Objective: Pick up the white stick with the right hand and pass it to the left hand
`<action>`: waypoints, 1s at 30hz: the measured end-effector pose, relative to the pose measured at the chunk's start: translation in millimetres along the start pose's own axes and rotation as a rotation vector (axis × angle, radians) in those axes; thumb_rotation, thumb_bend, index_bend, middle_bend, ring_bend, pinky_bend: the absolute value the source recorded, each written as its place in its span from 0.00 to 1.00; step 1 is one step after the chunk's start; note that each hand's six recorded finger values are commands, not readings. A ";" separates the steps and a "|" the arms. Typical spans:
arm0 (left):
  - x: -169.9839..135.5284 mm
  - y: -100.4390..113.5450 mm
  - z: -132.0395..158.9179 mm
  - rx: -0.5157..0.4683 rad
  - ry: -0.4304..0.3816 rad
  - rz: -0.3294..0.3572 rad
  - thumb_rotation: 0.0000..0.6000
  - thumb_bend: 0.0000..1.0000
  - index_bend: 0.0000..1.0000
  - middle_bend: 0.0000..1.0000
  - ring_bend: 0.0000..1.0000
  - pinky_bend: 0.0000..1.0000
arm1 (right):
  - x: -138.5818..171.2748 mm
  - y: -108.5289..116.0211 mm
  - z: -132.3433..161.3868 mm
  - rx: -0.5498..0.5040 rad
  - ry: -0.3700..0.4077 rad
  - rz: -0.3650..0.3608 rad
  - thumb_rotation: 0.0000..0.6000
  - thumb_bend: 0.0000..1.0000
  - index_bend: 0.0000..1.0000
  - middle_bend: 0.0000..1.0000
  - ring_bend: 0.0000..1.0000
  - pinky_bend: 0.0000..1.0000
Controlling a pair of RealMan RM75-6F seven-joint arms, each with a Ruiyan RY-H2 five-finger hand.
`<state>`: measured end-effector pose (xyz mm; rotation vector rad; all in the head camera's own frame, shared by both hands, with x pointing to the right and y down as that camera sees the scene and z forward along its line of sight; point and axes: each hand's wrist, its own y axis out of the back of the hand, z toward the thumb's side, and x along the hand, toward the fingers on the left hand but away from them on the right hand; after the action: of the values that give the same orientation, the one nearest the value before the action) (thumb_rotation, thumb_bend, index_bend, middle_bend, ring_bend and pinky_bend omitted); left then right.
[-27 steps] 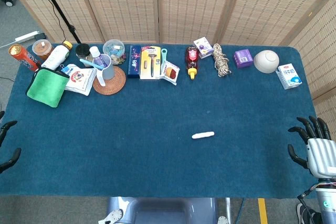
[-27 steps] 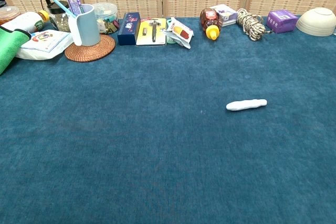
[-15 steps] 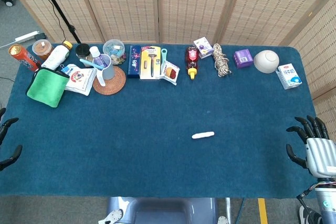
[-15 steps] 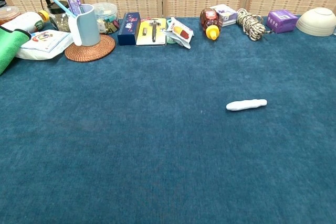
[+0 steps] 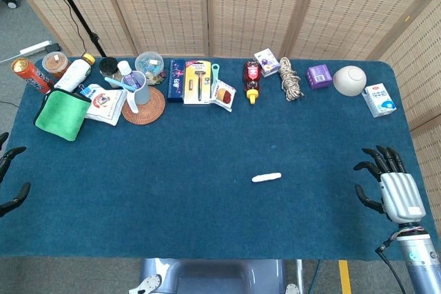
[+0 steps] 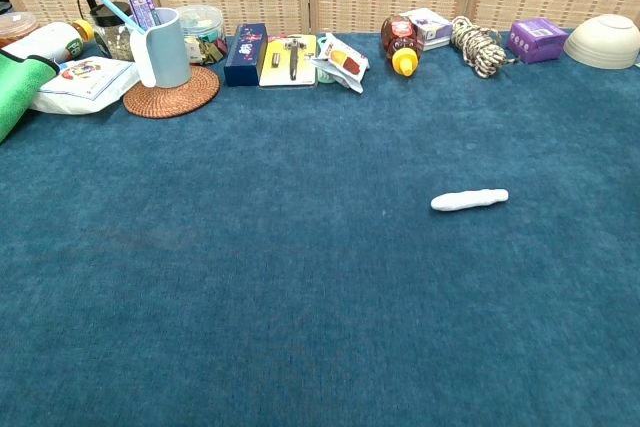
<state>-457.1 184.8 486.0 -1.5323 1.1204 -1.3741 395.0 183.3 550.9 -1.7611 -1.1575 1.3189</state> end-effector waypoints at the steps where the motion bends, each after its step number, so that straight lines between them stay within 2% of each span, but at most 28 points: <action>1: 0.7 0.5 1.0 0.001 -0.004 0.001 1.00 0.32 0.21 0.01 0.01 0.01 | -3.5 -2.1 2.6 -0.006 0.009 0.009 1.00 0.43 0.39 0.16 0.04 0.00; 12: 12.9 2.0 12.6 0.001 -0.037 -0.010 1.00 0.32 0.21 0.01 0.01 0.01 | -40.5 -31.8 36.2 -0.059 0.097 0.126 1.00 0.43 0.41 0.16 0.02 0.00; 19: 17.2 -2.4 17.4 0.005 -0.049 -0.032 1.00 0.32 0.21 0.01 0.01 0.01 | -69.3 -67.6 71.1 -0.089 0.157 0.230 1.00 0.43 0.39 0.14 0.00 0.00; 25: 18.0 -6.4 14.8 0.007 -0.041 -0.047 1.00 0.32 0.21 0.01 0.01 0.01 | -87.3 -94.4 97.7 -0.096 0.205 0.284 1.00 0.43 0.39 0.14 0.00 0.00; 30: 18.0 -8.2 12.1 0.011 -0.035 -0.056 1.00 0.32 0.21 0.01 0.01 0.01 | -98.0 -112.6 108.7 -0.088 0.221 0.313 1.00 0.43 0.40 0.14 0.00 0.00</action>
<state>-443.7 170.1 497.9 -1.5847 1.0544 -1.3835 250.2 138.0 656.3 -2.1578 -0.8538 1.2204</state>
